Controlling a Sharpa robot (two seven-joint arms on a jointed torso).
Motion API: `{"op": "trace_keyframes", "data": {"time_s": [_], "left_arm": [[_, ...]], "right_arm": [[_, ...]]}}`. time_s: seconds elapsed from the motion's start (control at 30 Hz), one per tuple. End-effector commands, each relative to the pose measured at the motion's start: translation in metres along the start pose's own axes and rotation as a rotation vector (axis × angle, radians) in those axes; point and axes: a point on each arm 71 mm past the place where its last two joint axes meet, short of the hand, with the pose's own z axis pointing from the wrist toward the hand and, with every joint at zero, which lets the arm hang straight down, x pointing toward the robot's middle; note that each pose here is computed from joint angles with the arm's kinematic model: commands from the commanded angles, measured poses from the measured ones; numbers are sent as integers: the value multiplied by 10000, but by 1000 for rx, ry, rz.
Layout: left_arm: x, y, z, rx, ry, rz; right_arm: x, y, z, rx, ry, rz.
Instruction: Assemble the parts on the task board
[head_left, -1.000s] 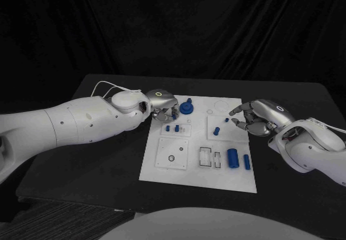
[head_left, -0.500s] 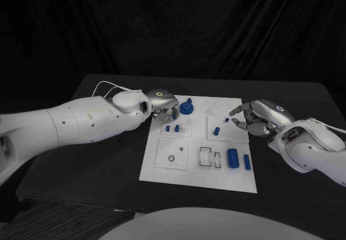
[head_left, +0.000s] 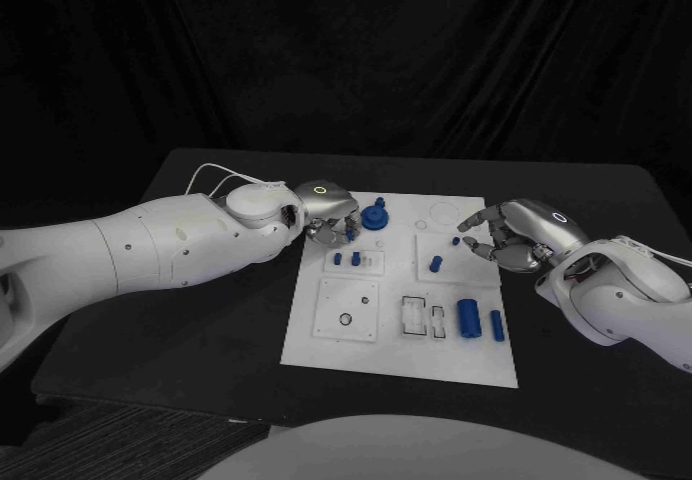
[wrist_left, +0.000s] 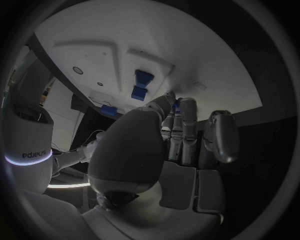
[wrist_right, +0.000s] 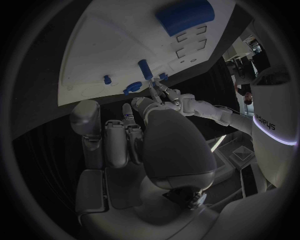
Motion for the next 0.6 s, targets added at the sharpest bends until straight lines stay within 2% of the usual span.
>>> {"op": "trace_keyframes", "data": {"time_s": [0.03, 0.33, 0.6], "left_arm": [[30, -82, 15, 46, 5, -8], [8, -84, 5, 47, -28, -2], [5, -101, -16, 60, -35, 28]], "right_arm": [[12, -7, -5, 10, 5, 0], [14, -6, -4, 11, 7, 0], [16, -10, -5, 13, 9, 0]]}}
